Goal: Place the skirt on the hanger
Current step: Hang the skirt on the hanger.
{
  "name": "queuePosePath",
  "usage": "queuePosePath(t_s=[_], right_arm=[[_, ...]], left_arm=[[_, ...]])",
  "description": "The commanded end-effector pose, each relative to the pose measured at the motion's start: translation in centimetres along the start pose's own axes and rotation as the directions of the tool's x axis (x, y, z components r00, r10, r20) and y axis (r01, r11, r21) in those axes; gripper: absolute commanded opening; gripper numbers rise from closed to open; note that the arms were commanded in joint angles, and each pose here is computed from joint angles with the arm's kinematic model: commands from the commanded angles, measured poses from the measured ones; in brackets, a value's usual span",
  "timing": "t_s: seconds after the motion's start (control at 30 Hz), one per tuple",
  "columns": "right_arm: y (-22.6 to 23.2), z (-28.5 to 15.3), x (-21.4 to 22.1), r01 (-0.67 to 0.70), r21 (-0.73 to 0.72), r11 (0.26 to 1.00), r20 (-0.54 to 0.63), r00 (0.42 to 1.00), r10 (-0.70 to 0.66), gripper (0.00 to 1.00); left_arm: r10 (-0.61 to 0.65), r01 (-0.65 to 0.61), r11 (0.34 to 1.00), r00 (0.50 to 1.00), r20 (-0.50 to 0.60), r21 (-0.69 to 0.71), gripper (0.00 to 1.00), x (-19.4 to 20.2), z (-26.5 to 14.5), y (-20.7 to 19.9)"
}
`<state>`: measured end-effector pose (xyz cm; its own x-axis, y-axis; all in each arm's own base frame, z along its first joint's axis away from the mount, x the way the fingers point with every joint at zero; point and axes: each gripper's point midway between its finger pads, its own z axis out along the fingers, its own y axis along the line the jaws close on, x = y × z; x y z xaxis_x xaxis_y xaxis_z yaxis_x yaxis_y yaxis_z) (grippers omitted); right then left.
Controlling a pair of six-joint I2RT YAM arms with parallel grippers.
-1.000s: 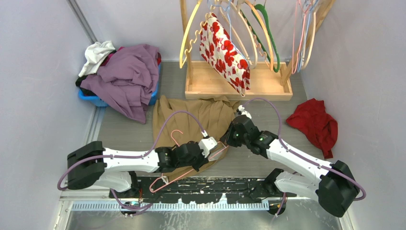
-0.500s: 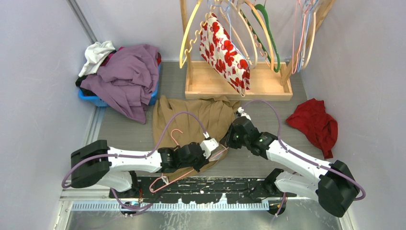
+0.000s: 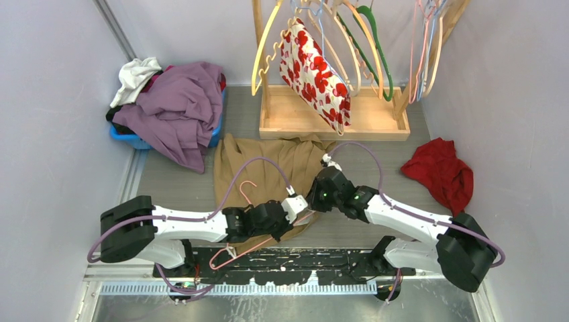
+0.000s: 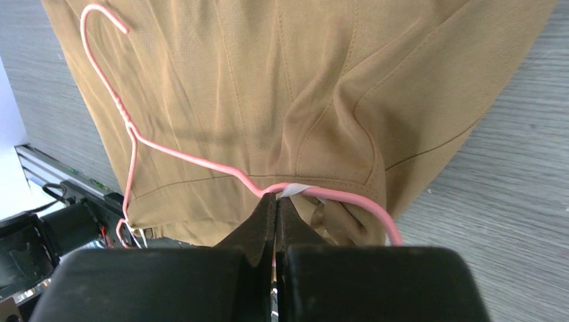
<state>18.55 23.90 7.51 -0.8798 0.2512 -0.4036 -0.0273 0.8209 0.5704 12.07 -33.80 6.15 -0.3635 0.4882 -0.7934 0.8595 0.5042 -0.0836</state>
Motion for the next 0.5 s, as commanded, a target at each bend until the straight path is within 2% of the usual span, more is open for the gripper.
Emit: queuePosePath(t_s=[0.0, 0.47], right_arm=[[4.1, -0.1, -0.9, 0.024, -0.124, 0.992, 0.029, 0.999, -0.02, 0.01], [6.8, -0.3, 0.0, 0.072, -0.158, 0.985, 0.027, 0.997, -0.068, 0.01]], left_arm=[[-0.044, 0.031, 0.999, 0.94, 0.337, 0.044, 0.0, -10.9, -1.0, -1.6], [-0.046, 0.039, 0.999, 0.931, 0.361, 0.027, 0.0, -11.1, -2.0, -1.2]])
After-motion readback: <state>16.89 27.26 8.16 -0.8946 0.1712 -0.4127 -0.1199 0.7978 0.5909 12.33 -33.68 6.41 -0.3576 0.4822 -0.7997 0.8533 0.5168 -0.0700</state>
